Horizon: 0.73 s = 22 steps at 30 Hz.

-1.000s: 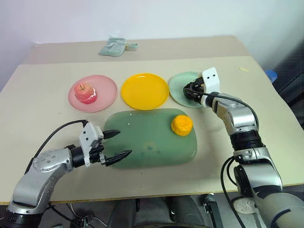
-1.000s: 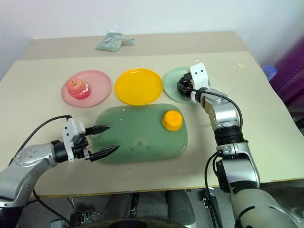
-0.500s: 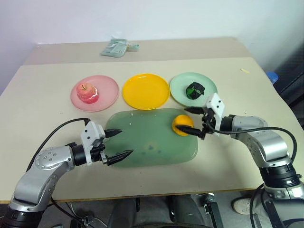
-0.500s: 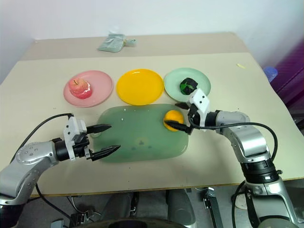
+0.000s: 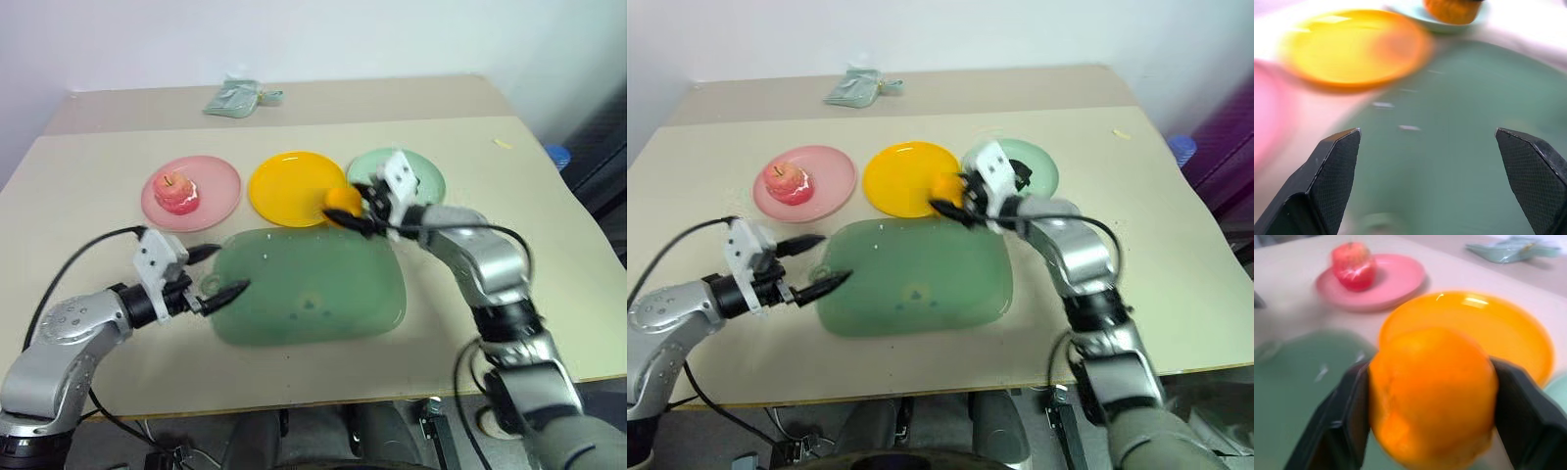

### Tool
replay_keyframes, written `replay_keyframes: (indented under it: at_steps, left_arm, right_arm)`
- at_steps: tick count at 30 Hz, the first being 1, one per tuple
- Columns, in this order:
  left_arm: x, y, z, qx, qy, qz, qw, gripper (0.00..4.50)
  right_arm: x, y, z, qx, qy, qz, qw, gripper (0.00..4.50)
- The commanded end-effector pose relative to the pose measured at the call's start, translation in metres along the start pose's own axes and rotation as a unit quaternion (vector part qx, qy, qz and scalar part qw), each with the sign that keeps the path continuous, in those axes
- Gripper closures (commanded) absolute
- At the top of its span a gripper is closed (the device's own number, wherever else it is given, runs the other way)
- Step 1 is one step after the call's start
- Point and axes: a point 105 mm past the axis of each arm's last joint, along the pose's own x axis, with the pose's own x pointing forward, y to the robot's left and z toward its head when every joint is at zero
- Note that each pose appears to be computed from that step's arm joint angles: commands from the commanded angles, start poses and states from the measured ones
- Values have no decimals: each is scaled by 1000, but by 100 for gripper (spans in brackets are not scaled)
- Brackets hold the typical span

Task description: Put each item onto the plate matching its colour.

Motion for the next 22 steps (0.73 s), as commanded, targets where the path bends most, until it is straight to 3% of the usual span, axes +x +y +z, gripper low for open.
replay_keyframes:
  at_steps: [1,3,5,7,10,16,22]
  left_arm:
    - [-13,19,3,-4,-15,72,997,0]
    - [-16,17,-2,-6,-10,84,996,0]
    - [-18,11,-5,-4,-6,85,996,0]
    - [-21,8,-6,-5,-6,89,996,0]
    - [-27,9,-7,-9,-8,100,995,0]
    - [-49,19,-19,-7,17,132,991,0]
    - [-73,38,-30,-24,23,181,983,0]
  right_arm:
    - [33,2,-3,2,10,-18,1000,176]
    - [49,1,-3,3,13,-26,1000,176]
    - [56,-6,0,9,3,-40,999,69]
    - [55,-14,8,3,-20,-52,998,3]
    - [35,-30,18,-34,-57,-67,996,3]
    - [-73,-54,1,-49,-84,-31,995,3]
    - [-171,-74,-51,-20,19,-74,997,3]
